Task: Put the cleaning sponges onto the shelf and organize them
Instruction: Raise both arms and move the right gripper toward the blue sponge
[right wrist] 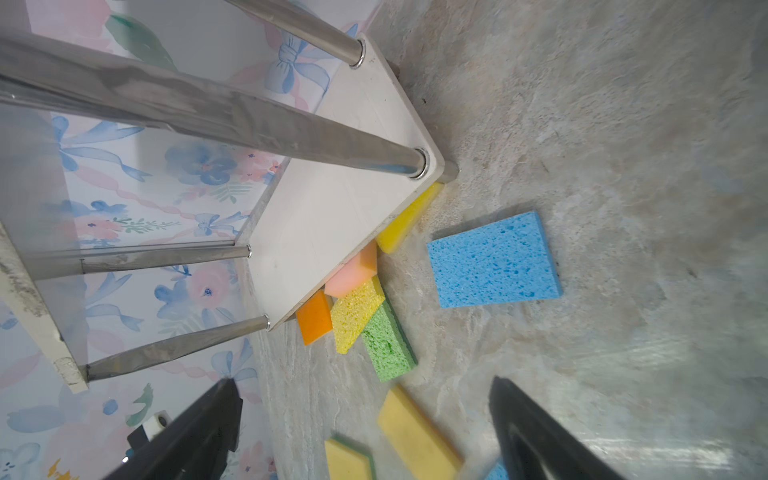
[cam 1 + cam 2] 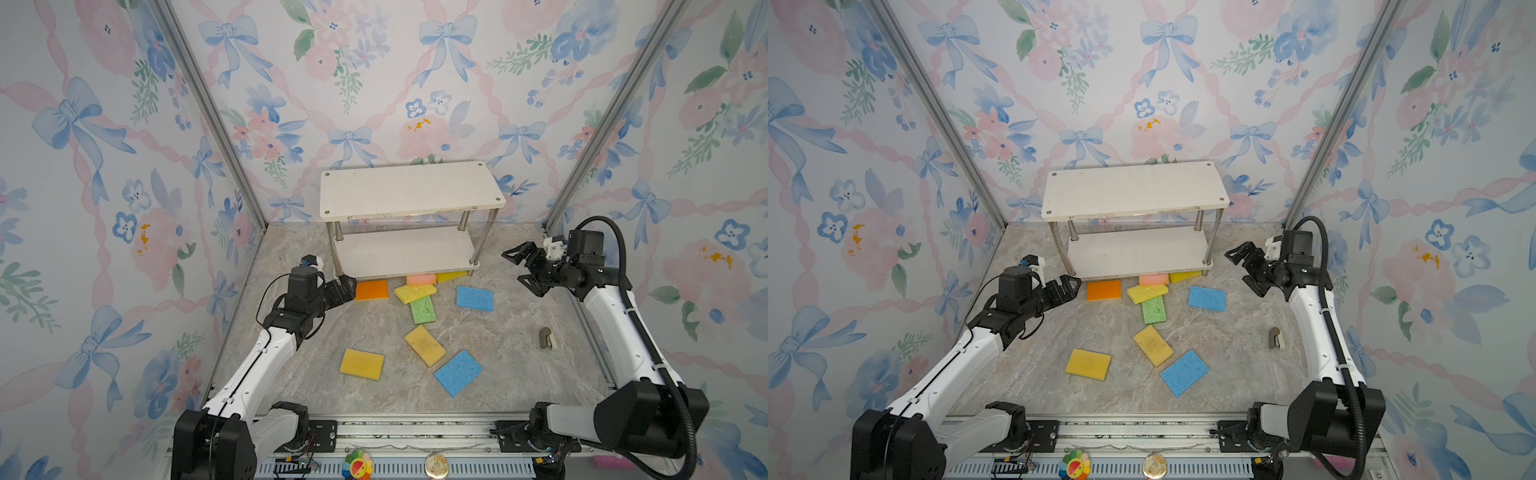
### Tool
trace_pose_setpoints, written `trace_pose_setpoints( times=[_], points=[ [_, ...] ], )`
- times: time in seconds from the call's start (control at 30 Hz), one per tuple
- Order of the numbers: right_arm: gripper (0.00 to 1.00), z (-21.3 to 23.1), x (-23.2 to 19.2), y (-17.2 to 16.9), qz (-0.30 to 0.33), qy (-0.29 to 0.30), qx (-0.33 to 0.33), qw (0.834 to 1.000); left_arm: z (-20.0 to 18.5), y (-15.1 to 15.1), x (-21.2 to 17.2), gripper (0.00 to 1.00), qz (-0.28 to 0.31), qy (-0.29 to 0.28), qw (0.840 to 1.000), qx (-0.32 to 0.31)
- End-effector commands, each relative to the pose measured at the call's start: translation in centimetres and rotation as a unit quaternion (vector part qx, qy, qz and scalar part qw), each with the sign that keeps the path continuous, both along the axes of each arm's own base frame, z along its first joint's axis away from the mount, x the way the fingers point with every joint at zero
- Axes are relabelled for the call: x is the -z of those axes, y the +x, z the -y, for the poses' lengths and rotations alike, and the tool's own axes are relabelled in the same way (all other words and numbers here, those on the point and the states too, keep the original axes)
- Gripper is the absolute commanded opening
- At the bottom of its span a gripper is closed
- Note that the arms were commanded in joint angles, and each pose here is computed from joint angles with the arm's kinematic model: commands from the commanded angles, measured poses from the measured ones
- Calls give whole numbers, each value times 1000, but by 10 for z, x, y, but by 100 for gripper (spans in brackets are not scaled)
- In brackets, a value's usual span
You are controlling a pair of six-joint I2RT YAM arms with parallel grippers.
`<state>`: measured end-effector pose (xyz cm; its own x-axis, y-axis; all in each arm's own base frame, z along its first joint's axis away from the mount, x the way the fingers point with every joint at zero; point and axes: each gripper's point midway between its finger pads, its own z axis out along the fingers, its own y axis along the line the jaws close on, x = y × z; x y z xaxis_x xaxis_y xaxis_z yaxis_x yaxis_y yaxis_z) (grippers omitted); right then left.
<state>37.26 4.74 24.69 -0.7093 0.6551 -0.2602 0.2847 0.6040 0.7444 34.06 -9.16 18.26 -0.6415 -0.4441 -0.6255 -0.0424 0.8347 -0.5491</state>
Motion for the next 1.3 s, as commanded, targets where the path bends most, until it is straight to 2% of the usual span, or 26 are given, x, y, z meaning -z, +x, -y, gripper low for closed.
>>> trace_pose_setpoints(
  times=[0.0,0.13,0.37,0.67,0.8,0.93,1.0,1.1,1.2,1.27],
  points=[
    [97,-4,-10,20,13,32,5,999,-12,0,-2,98,-6,-7,1000,-30],
    [100,-5,3,33,1,23,-1,1000,-22,8,6,97,-20,-2,999,-47],
    [86,-12,36,55,-17,4,-25,1000,-26,34,4,92,-28,3,998,-55],
    [85,-22,61,78,-29,-5,-44,999,-23,56,15,91,-45,8,998,-53],
    [86,-26,56,82,-13,-22,-59,998,-25,59,14,91,-43,13,997,-58],
    [87,-33,39,92,41,-45,-95,994,-25,62,15,91,-45,14,997,-56],
    [88,-40,36,89,50,-72,-118,989,-23,62,15,91,-46,11,997,-53],
    [90,-51,48,74,29,-96,-136,986,-23,58,18,91,-50,7,997,-53],
    [89,-58,76,60,-9,-82,-123,989,-23,53,23,91,-54,3,997,-56],
    [86,-59,95,52,-36,-65,-89,993,-22,49,25,92,-56,-3,997,-56]
  ],
)
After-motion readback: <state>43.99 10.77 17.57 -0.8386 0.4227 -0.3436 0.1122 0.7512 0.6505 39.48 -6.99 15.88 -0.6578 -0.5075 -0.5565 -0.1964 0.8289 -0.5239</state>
